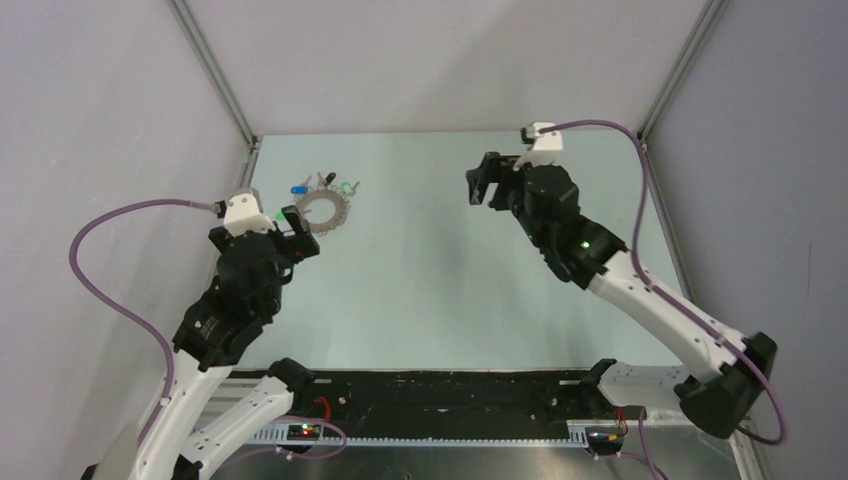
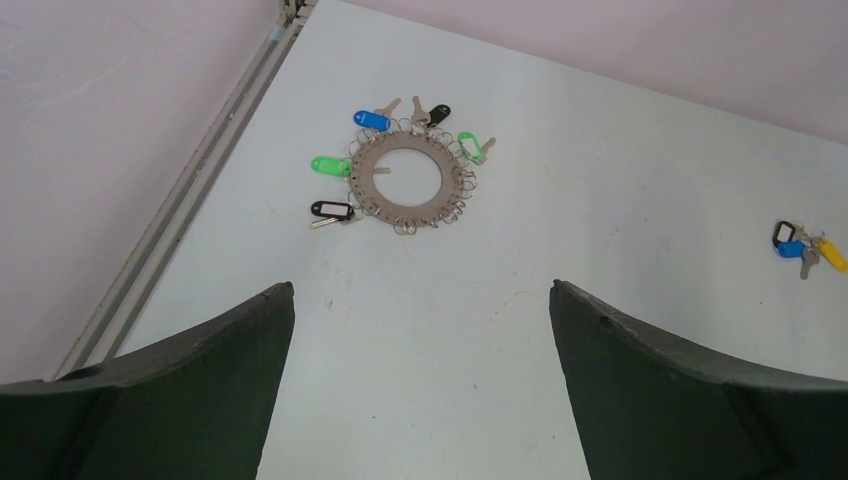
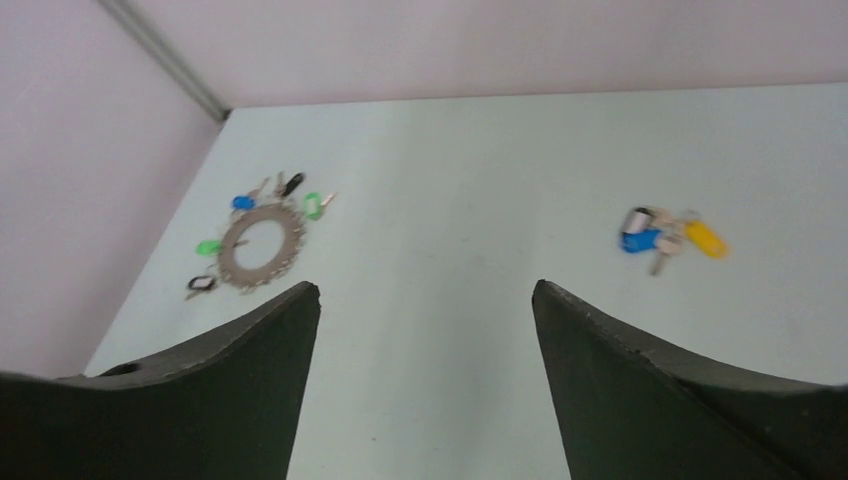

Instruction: Remove the keys from the keyring

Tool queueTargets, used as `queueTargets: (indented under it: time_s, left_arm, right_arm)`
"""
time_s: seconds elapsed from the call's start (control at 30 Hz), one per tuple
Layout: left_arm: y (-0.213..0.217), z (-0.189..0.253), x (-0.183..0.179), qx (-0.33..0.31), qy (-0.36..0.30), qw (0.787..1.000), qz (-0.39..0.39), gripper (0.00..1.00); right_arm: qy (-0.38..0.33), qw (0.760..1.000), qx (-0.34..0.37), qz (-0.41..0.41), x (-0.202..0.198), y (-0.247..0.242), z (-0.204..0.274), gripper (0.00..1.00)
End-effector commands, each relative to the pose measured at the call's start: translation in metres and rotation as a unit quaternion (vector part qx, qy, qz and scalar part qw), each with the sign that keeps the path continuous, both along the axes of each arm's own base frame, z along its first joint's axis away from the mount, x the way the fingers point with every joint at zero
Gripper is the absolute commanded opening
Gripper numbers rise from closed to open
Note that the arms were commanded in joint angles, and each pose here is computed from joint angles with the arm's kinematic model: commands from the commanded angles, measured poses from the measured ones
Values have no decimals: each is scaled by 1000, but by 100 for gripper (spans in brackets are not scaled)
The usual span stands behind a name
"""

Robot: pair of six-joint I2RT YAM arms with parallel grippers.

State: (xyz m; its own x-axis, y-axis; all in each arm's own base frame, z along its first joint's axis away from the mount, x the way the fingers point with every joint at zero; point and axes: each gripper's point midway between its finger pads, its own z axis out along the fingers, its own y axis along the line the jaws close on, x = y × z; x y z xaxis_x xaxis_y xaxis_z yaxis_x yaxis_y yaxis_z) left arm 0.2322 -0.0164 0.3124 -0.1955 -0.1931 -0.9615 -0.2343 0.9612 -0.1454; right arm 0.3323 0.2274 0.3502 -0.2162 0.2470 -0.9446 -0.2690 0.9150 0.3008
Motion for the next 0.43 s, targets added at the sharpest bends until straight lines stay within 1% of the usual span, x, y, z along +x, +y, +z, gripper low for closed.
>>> queueTargets:
  time_s: [0.0,0.07,0.1,0.13,0.17,0.2,0.27,0.4]
  left_arm:
    - [7,16,-3,-1,-25,1000,11,100]
    - [1,16,-3,3,-25,1000,-12,100]
    - [-2,16,-4,4,-26,999,-26,100]
    - [-6,16,-4,2,-27,999,-38,100]
    - [-7,15,-4,2,-27,999,-42,100]
    - [-8,16,-5,-4,-32,998,-46,100]
    - [-11,12,-4,0,-38,998,-57,100]
    - [-15,3,-2,1,-43,997,-65,100]
  right_arm:
    - [19,993,-68,-99,-18,-62,-12,88]
    - [8,991,-71,-115,-23,-75,-10,92]
    - [8,990,-89,-113,-25,-78,-20,95]
    - [-6,990,-84,-110,-28,-80,-14,96]
    - [-12,990,-94,-108,-31,-83,-22,98]
    - [-22,990,-87,-109,-31,-83,-21,98]
    - [-23,990,-96,-105,-35,-86,-41,98]
    - [-33,990,-85,-105,-39,-90,-45,98]
